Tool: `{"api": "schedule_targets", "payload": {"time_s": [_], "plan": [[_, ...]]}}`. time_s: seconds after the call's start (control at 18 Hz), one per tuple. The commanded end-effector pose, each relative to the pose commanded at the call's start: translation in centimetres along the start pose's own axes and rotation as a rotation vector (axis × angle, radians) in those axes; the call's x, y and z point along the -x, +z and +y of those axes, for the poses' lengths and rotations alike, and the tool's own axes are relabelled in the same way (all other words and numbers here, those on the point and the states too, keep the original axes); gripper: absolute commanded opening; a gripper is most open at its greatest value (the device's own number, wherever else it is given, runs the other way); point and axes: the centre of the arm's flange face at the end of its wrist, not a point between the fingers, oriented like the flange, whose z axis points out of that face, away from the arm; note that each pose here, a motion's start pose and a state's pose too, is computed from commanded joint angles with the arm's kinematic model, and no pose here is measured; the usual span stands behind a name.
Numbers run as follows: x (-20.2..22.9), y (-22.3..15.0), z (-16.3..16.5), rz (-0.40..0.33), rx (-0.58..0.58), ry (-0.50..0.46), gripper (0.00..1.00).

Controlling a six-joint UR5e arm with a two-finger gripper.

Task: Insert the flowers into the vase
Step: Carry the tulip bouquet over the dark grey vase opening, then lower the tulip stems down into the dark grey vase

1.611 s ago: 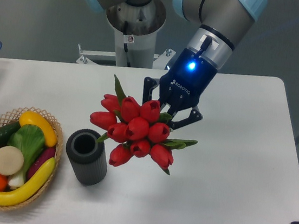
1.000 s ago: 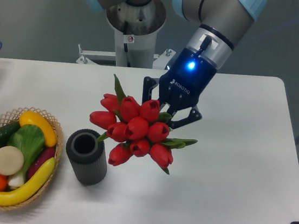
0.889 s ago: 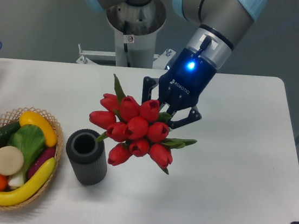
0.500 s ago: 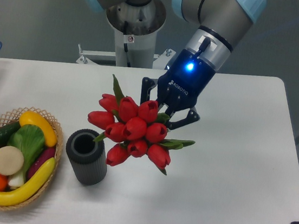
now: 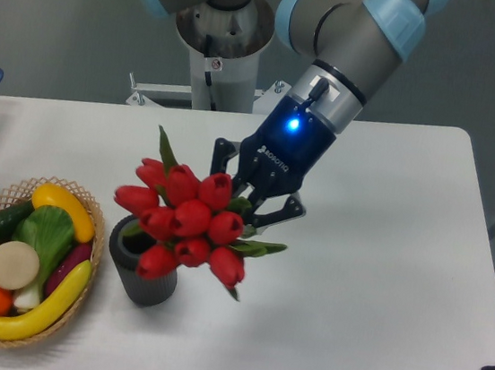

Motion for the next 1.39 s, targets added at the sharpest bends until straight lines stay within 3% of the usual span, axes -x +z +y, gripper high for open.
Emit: {"api": "schedule_targets", "payload": {"time_s": [0.33,0.61,0.89,1.39], "plan": [[-1.2,0.5,0.5,0.111,-0.134,-0.030,0.18],[-3.4,1.3,3.2,0.210,-0.284,0.034,0.18],[-4.8,3.3,3.3,0.262,-0.328,0.082,0.18],[-4.8,5.8,6.6,0.294,-0.331,0.055,0.18]]}}
